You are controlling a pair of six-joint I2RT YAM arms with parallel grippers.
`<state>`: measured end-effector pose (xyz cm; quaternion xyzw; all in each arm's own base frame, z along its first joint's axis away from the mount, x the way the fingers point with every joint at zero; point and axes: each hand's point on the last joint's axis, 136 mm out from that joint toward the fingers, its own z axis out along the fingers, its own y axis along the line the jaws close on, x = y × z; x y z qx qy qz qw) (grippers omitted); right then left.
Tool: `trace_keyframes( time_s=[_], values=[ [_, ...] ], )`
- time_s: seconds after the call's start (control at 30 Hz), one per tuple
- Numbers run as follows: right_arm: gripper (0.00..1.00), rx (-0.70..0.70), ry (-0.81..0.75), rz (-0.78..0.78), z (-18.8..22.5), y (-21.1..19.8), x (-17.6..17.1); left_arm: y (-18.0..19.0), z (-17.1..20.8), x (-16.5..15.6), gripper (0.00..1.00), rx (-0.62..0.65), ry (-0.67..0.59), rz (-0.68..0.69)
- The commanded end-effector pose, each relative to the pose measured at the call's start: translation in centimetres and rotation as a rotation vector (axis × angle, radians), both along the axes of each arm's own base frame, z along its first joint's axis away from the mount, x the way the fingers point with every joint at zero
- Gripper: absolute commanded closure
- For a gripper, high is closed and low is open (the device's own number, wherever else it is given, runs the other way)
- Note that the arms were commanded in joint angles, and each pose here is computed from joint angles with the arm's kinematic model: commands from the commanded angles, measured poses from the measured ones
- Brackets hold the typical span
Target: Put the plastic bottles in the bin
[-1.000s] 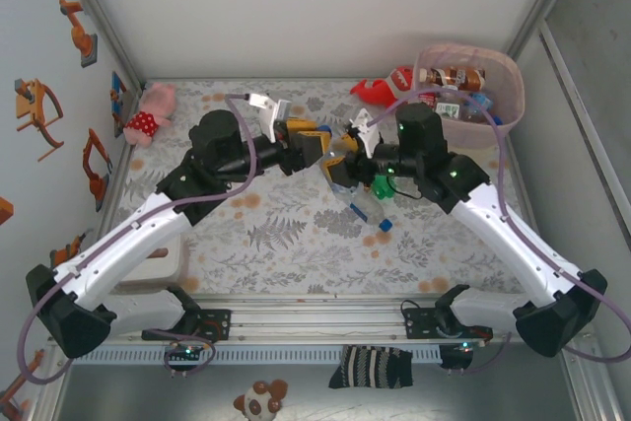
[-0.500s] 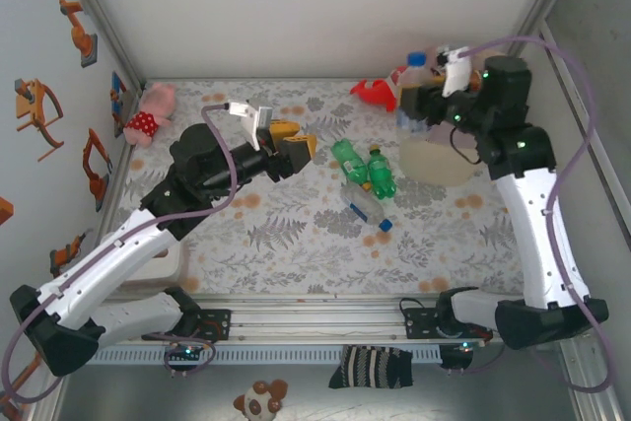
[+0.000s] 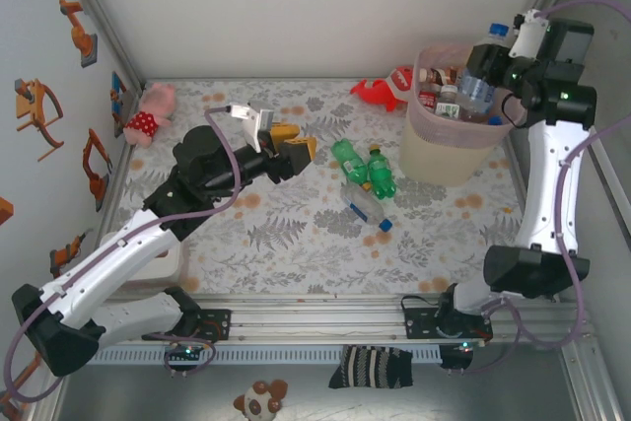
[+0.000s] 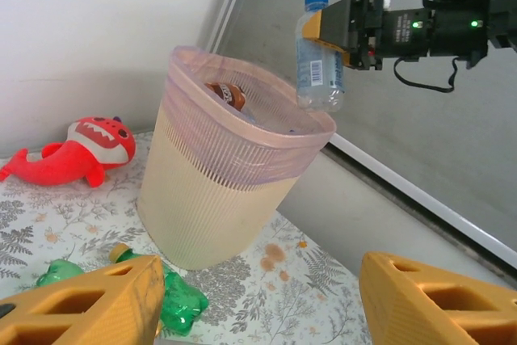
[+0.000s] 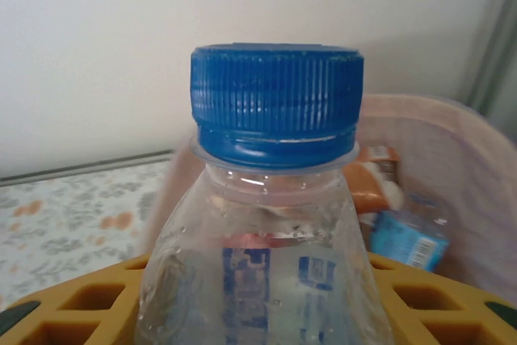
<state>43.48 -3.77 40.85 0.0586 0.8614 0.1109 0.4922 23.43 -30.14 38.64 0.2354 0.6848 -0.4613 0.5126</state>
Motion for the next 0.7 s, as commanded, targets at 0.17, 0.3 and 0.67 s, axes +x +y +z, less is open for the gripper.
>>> trace_keyframes(
  time_s=[0.17, 0.3, 0.67],
  values=[
    [0.48, -0.207, 0.210, -0.135, -5.5, -5.2, 0.7, -0.8, -1.6, 0.6, 0.36, -0.007, 0.040, -0.024],
    [0.48, -0.249, 0.300, -0.158, -8.3, -6.3, 0.9, -1.0, -2.2, 0.6, 0.36, -0.004, 0.057, -0.037],
    [0.46, -0.228, 0.510, -0.140, -16.0, -6.7, 1.4, -1.0, -2.7, 1.1, 0.36, -0.036, 0.083, -0.047]
  ],
)
